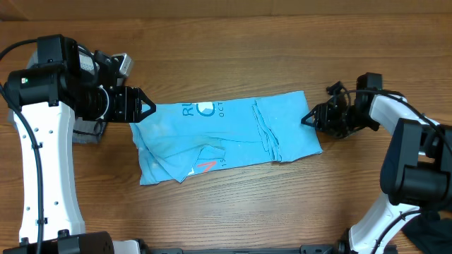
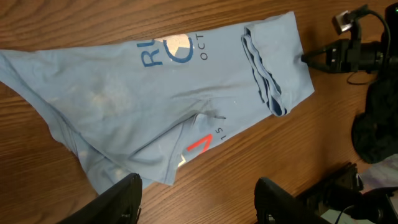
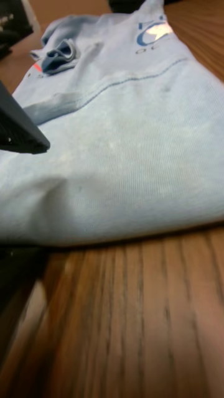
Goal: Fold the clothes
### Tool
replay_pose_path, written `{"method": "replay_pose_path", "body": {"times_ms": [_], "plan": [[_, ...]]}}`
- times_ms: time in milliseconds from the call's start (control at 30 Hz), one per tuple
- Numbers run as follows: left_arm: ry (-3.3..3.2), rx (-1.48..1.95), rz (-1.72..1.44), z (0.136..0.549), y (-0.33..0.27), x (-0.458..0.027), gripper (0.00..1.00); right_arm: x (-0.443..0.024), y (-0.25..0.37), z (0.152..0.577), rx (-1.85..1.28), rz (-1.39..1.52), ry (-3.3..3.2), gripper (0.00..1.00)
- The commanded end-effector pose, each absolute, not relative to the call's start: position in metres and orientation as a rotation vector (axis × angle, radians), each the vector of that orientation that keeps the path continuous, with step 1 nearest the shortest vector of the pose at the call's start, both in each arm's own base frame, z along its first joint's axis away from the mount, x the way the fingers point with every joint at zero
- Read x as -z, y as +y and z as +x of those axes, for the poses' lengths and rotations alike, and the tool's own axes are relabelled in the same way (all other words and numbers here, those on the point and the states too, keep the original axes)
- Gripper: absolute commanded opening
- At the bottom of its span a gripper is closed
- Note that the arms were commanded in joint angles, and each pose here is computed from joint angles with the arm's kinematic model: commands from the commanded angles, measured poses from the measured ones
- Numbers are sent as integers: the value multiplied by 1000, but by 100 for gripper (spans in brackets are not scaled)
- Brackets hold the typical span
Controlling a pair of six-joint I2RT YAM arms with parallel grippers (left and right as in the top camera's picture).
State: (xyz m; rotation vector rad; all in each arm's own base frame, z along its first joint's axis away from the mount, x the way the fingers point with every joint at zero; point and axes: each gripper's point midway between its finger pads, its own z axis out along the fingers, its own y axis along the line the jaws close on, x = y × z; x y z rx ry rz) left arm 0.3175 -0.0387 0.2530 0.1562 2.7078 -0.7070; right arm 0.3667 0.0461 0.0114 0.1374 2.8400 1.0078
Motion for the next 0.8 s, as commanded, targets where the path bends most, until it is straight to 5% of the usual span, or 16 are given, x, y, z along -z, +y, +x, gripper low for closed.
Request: {"method": "replay_pose_path", "body": {"times_ms": [0, 200, 767], "plan": [[2673, 690, 203, 318, -41, -262, 62, 2, 59, 353, -1060, 65, 2878, 41], [2677, 692, 201, 317, -41, -262, 62, -1, 64, 356, -1089, 11, 2846, 4], [2673, 689, 203, 318, -41, -262, 62, -95, 2, 381, -793, 223, 2862, 4]]}}
